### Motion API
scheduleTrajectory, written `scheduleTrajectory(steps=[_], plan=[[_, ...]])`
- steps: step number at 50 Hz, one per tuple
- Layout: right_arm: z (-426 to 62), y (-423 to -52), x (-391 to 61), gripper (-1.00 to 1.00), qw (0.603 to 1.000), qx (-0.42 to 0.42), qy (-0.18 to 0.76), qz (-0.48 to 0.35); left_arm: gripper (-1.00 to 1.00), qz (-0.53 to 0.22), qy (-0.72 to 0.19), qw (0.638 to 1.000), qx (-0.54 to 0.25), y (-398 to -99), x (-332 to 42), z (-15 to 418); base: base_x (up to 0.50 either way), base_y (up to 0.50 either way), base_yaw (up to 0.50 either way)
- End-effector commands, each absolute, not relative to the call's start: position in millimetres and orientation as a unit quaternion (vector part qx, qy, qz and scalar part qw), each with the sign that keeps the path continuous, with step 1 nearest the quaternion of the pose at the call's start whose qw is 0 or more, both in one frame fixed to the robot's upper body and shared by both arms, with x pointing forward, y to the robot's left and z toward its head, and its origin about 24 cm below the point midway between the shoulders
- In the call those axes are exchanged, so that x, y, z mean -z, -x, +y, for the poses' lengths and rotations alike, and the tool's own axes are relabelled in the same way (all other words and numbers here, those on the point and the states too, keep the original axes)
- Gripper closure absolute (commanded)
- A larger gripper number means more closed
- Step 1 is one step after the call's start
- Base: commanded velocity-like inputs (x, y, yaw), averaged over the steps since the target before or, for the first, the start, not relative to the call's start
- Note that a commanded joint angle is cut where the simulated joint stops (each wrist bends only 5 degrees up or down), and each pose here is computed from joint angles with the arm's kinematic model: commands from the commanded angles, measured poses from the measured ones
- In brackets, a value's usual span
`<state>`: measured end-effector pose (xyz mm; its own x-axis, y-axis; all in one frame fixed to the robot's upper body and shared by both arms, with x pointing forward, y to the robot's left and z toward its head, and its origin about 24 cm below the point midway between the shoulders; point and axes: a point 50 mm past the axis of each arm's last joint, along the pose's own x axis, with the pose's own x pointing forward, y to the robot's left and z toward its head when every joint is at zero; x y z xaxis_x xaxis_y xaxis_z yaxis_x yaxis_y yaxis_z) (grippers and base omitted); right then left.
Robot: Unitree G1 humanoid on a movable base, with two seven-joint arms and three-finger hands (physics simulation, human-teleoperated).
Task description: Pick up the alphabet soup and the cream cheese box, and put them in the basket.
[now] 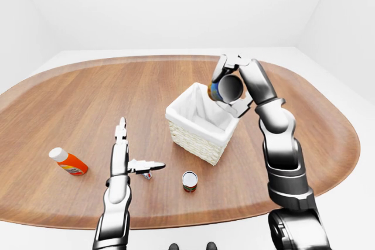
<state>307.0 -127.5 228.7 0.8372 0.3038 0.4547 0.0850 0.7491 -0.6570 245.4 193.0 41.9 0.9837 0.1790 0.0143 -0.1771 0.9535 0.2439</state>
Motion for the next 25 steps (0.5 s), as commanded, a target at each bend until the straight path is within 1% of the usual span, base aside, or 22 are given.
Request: scheduleTrajectory(steps=[1, 10, 14, 25], plan=[[-121, -342, -197, 1.0, 0.932, -0.07, 0.291, -0.205, -1.0, 0.003, -0.122, 0.988, -0.092, -245, -43, 194, 0.0, 0.0, 0.0], [-111, -352, -175, 1.0, 0.943, -0.089, 0.277, -0.16, -1.0, 0.003, -0.123, 0.988, -0.092, -245, -43, 194, 0.0, 0.0, 0.0], [-113, -366, -161, 1.0, 0.952, -0.082, 0.27, -0.117, -1.0, 0.002, -0.122, 0.988, -0.092, -245, -43, 194, 0.0, 0.0, 0.0], [-118, -384, -133, 1.0, 0.962, -0.074, 0.261, -0.037, -1.0, 0.003, -0.123, 0.988, -0.091, -245, -43, 194, 0.0, 0.0, 0.0]])
